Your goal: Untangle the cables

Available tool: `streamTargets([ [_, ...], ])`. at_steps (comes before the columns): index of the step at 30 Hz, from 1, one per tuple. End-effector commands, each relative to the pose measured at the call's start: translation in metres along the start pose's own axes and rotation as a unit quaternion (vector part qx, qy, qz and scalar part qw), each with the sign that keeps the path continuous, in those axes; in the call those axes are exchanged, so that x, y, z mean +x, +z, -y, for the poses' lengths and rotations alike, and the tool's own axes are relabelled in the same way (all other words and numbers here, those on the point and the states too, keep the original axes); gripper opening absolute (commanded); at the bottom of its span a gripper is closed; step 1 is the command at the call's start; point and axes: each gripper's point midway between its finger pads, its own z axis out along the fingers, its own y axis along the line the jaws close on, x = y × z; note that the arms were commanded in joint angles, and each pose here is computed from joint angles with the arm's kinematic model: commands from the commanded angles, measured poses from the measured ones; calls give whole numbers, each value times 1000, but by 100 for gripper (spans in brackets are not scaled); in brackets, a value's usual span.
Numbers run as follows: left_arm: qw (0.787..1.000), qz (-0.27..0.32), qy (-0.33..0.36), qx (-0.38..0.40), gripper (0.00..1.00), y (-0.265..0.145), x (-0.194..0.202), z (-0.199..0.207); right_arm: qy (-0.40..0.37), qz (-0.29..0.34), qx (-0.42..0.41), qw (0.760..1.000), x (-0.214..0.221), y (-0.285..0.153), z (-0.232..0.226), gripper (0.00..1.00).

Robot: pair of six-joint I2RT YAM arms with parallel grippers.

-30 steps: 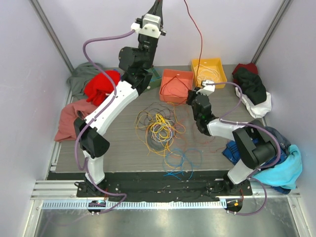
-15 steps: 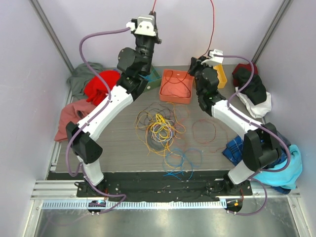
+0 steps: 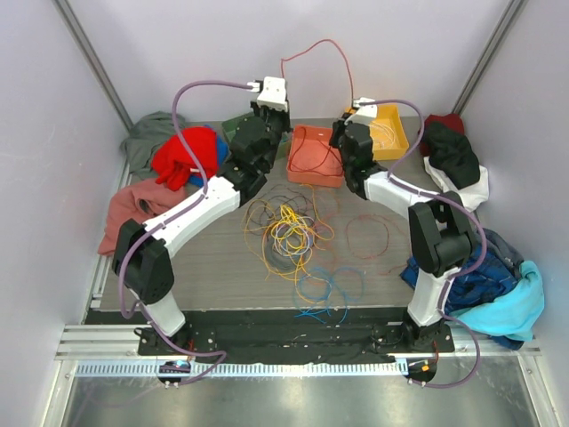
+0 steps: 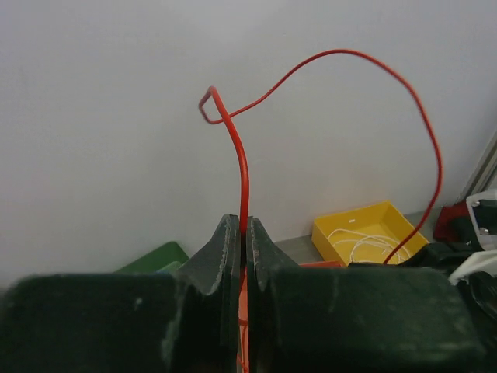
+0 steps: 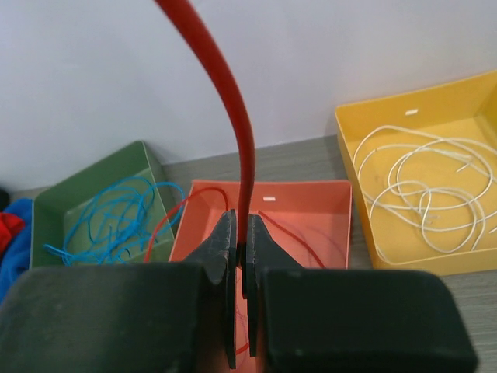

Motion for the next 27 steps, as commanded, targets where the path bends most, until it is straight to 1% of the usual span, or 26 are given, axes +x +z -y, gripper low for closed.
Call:
streamTargets([
  [1,997,49,-56,-11,0,-14,-44,-11,17,23,-24,999,-11,9,-15,1],
  [7,996,36,-76,3,0,-19,-19,0,13,-1,-12,1000,27,13,-5,1],
  [9,996,36,-75,8,0,-20,-15,2,7,2,-7,1000,29,13,0,1],
  [12,997,29,-74,11,0,-21,-9,5,-25,-12,5,1000,41,20,6,1],
  [13,997,26,-75,14,0,-21,-6,8,-38,-34,13,999,56,23,9,1],
  [17,997,20,-78,22,0,-24,-1,13,-61,-75,39,995,89,19,27,1],
  [21,996,9,-82,25,0,-22,9,16,-61,-101,47,992,106,11,34,2],
  [22,996,4,-81,27,0,-22,11,18,-61,-105,48,991,107,10,35,4],
  [23,997,-4,-78,28,0,-20,18,19,-62,-108,46,991,106,9,33,13],
  [25,996,-8,-82,25,0,-19,24,20,-57,-115,44,991,108,5,33,26],
  [26,996,-11,-83,23,0,-17,28,21,-54,-114,44,991,106,4,32,35],
  [27,996,-11,-84,22,0,-16,29,21,-50,-113,44,991,101,2,31,39],
])
